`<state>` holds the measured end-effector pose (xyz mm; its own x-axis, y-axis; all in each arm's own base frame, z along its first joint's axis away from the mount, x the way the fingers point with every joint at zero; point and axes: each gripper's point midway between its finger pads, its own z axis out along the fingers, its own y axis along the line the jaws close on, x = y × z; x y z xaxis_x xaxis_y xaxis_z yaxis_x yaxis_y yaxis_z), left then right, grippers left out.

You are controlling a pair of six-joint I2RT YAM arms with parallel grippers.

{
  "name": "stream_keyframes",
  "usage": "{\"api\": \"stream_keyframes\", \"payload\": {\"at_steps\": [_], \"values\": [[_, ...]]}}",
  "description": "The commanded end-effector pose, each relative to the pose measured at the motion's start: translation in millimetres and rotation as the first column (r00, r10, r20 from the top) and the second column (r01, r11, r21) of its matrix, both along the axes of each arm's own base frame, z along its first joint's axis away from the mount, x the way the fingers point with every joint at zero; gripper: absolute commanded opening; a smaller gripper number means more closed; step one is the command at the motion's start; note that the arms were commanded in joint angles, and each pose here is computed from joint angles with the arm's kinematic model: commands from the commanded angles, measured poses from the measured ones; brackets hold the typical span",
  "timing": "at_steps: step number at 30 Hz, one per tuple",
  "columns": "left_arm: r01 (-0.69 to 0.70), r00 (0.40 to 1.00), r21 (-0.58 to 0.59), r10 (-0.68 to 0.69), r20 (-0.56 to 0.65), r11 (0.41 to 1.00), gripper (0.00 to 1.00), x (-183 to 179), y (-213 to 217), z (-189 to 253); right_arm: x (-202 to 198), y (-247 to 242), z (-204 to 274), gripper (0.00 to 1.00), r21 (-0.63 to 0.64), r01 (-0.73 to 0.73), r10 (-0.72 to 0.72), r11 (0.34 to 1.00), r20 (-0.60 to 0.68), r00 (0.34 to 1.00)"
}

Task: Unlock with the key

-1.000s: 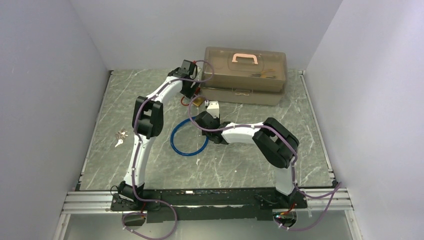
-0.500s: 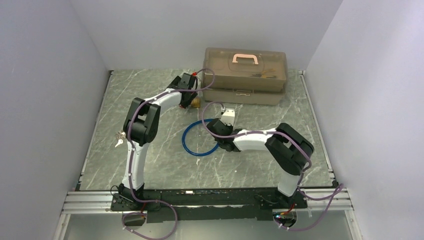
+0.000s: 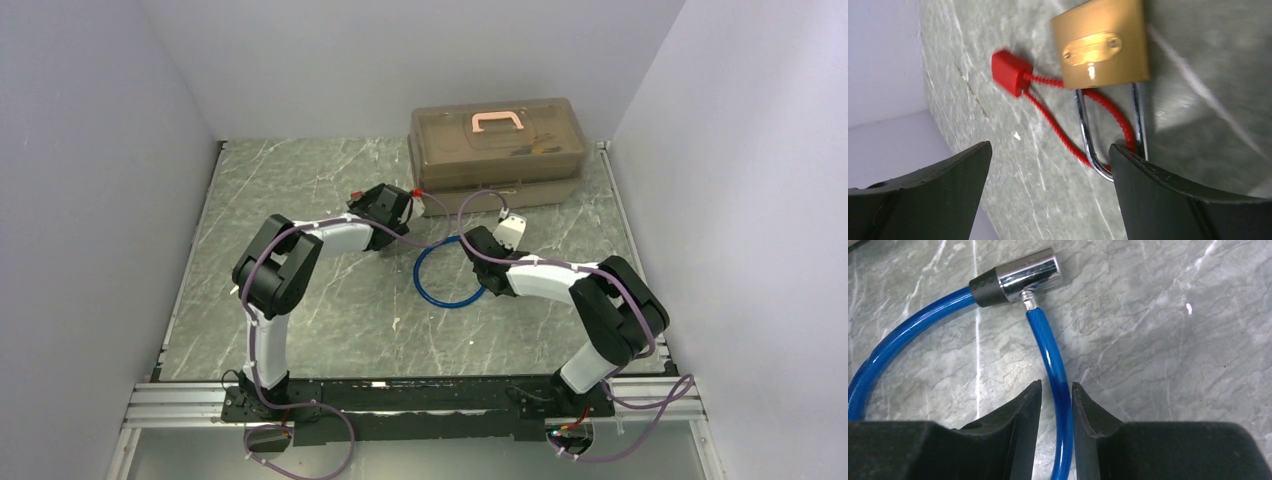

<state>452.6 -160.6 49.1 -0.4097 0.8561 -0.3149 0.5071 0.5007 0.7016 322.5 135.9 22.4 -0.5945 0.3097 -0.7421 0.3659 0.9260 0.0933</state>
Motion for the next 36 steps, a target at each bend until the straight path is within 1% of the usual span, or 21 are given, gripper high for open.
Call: {"api": "stream_keyframes", "payload": {"at_steps": [1,4,6,9,12,14,16,18,19,21,23,25,27,29,31,33,35,36], "values": [[0.111,0.971,-0.006,-0.11,-0.21,0.994,0.94,-49,-11,-39,2,10,12,0.31,0.037,-0.014,0.013,0.999,0.03,0.999],[0.106,0.958,-0.055,-0.117,-0.262,0.993,0.94,-65,-9,-42,3,13,11,0.32,0.038,-0.025,0.024,0.999,0.024,0.999],[0.117,0.933,-0.116,-0.15,-0.326,0.986,0.94,-81,-10,-47,9,13,18,0.33,0.042,-0.032,0.03,0.999,0.042,0.999],[0.14,0.874,-0.21,-0.22,-0.432,0.968,0.92,-104,-19,-52,32,8,41,0.36,0.057,-0.038,0.033,0.998,0.087,0.996],[0.158,0.842,-0.283,-0.279,-0.461,0.946,0.9,-117,-29,-45,60,5,71,0.4,0.083,-0.07,0.058,0.994,0.143,0.988],[0.168,0.836,-0.357,-0.325,-0.443,0.919,0.92,-119,-41,-25,77,9,90,0.43,0.085,-0.11,0.094,0.99,0.176,0.98],[0.168,0.818,-0.464,-0.385,-0.426,0.87,0.95,-120,-56,8,91,17,105,0.44,0.082,-0.146,0.128,0.986,0.2,0.971],[0.16,0.788,-0.562,-0.448,-0.423,0.811,0.99,-124,-64,47,102,29,113,0.45,0.088,-0.196,0.173,0.977,0.217,0.961],[0.155,0.783,-0.6,-0.468,-0.41,0.785,0.99,-123,-65,67,106,35,115,0.45,0.095,-0.222,0.197,0.97,0.22,0.955],[0.149,0.788,-0.657,-0.49,-0.373,0.739,0.99,-116,-61,104,114,47,114,0.45,0.111,-0.26,0.231,0.959,0.224,0.947],[0.129,0.808,-0.685,-0.477,-0.346,0.717,0.99,-107,-49,125,119,56,110,0.45,0.129,-0.287,0.255,0.949,0.22,0.942],[0.089,0.834,-0.689,-0.432,-0.343,0.719,0.99,-94,-30,132,126,64,106,0.44,0.143,-0.303,0.268,0.942,0.222,0.937],[0.035,0.866,-0.659,-0.352,-0.356,0.751,0.99,-78,-4,125,133,69,102,0.44,0.148,-0.309,0.273,0.939,0.219,0.937],[-0.049,0.899,-0.586,-0.221,-0.379,0.809,0.99,-59,29,107,142,72,101,0.44,0.141,-0.308,0.274,0.941,0.22,0.936],[-0.132,0.923,-0.482,-0.07,-0.379,0.866,0.99,-41,61,85,152,75,102,0.44,0.134,-0.308,0.274,0.942,0.222,0.936],[-0.206,0.926,-0.398,0.047,-0.374,0.894,0.99,-29,87,63,163,77,105,0.44,0.127,-0.308,0.274,0.943,0.231,0.934],[-0.239,0.924,-0.34,0.105,-0.367,0.909,1.0,-25,101,48,176,80,110,0.44,0.124,-0.306,0.269,0.944,0.249,0.93],[-0.249,0.922,-0.318,0.123,-0.367,0.915,0.99,-24,105,42,179,80,109,0.44,0.121,-0.304,0.27,0.945,0.236,0.933]]}}
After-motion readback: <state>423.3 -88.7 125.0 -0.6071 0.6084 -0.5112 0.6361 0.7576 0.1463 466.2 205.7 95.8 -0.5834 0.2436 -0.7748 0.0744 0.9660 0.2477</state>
